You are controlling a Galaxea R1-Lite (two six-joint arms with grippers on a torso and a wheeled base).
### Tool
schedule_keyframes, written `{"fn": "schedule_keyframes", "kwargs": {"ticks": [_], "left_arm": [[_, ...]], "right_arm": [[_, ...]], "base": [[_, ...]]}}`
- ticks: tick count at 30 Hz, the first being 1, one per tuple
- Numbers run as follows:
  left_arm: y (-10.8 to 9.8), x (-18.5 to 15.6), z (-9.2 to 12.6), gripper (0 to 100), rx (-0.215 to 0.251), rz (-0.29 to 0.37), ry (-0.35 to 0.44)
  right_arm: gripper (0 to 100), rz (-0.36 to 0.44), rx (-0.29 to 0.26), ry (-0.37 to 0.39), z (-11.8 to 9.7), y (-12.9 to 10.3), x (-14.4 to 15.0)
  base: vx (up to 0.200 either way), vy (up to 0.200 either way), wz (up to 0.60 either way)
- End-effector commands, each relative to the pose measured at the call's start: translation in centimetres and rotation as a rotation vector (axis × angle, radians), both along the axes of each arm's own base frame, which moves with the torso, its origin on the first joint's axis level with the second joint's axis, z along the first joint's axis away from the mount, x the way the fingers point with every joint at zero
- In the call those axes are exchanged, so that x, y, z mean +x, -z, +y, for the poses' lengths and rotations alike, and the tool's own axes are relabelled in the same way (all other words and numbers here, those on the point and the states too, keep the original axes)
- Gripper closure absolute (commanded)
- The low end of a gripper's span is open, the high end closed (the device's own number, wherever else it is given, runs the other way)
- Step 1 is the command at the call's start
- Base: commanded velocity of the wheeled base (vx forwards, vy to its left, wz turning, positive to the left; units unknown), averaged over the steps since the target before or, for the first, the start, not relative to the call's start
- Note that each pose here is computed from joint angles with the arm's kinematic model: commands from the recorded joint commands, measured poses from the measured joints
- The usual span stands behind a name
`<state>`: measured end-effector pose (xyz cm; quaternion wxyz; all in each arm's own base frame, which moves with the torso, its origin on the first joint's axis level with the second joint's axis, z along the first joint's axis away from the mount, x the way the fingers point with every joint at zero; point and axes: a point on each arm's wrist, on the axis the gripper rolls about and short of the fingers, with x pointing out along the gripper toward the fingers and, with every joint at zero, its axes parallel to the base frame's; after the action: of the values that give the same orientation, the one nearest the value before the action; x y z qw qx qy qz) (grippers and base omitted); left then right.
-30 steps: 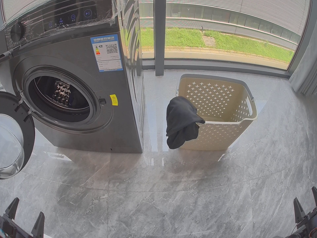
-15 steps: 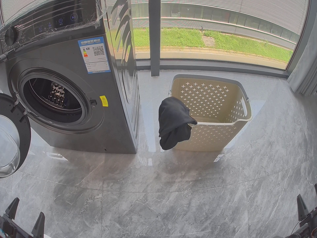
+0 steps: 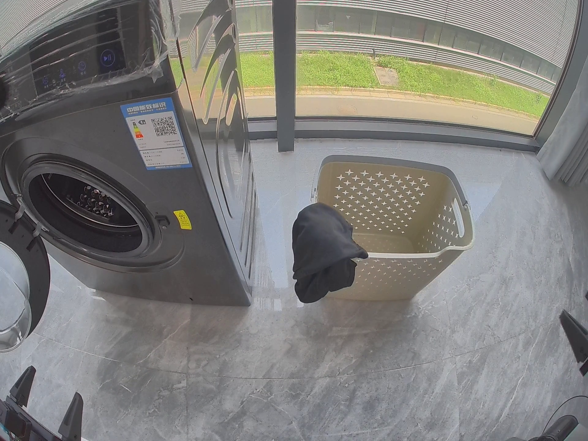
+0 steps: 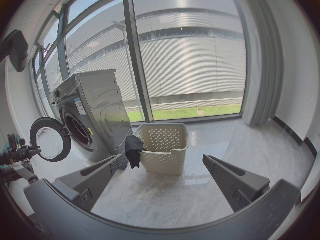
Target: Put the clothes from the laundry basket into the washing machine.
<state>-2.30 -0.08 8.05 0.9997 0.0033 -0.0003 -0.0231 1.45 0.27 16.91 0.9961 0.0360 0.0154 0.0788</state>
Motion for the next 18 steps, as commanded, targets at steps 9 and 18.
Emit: {"fn": "schedule_keyframes", "kwargs": {"ticks": [9, 18], "left_arm": [[0.5, 0.0, 0.0, 0, -0.002, 0.005, 0.0], [0.5, 0.0, 0.0, 0, -0.003, 0.005, 0.001]], "right_arm": [[0, 0.493, 0.03, -0.276, 12.2, 3.9, 17.3], [0, 0.492, 0.057, -0.266, 16.8, 5.0, 20.5]], "base": [[0.0, 0.0, 0.0], [0.0, 0.0, 0.0]]}}
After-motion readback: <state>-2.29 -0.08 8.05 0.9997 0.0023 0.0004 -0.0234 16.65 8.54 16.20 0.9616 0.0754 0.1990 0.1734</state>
